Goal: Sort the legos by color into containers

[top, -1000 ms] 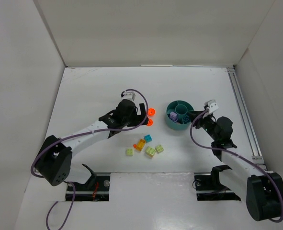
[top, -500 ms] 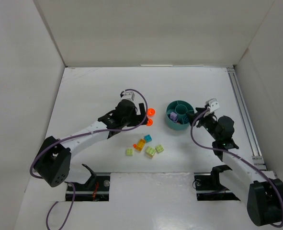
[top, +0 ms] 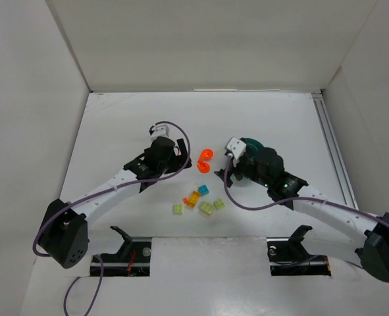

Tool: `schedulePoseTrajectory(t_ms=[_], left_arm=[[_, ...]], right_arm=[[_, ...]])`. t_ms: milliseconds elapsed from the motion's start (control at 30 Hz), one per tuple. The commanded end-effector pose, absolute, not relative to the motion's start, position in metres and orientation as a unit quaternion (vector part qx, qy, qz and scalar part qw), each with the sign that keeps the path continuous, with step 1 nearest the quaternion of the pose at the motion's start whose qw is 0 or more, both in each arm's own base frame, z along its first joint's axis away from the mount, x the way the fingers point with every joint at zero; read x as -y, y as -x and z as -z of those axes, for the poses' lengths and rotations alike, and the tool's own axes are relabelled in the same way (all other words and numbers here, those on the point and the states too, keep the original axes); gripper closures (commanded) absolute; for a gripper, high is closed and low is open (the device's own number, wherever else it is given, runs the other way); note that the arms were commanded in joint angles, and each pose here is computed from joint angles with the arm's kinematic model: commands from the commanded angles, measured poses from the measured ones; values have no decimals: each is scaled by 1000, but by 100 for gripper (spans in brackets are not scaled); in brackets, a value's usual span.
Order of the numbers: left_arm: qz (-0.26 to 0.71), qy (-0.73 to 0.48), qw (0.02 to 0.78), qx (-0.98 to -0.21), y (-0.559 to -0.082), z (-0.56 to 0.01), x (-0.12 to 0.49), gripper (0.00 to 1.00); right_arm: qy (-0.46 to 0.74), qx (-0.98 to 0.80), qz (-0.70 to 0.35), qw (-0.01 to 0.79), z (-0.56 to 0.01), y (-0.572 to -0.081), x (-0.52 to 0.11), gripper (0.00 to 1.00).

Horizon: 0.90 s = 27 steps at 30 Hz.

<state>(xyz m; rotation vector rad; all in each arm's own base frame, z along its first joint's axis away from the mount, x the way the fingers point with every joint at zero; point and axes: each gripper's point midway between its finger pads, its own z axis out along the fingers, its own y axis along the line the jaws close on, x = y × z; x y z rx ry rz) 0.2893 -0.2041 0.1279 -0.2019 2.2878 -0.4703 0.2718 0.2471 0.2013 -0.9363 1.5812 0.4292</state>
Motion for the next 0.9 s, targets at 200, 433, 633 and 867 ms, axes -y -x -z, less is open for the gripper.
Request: schedulePoseTrajectory(t_ms=[200,433,633,867], left_arm=[[145,140,355,-913,-278,-99,163,0],[147,138,366,-908,-276,-104,159,0],[145,138,379,-903,-277,-108,156,0],[146,134,383,-902,-276,-108,155,0]], right_arm=[[471,-722,-139,487,-140,-257,-292,0],[480,-744,-127,447,-107,-263,-307,0],[502,-753,-120,409,-74,-254,-314,2],[515,-757,-120,384,-54,-250,-320,2]])
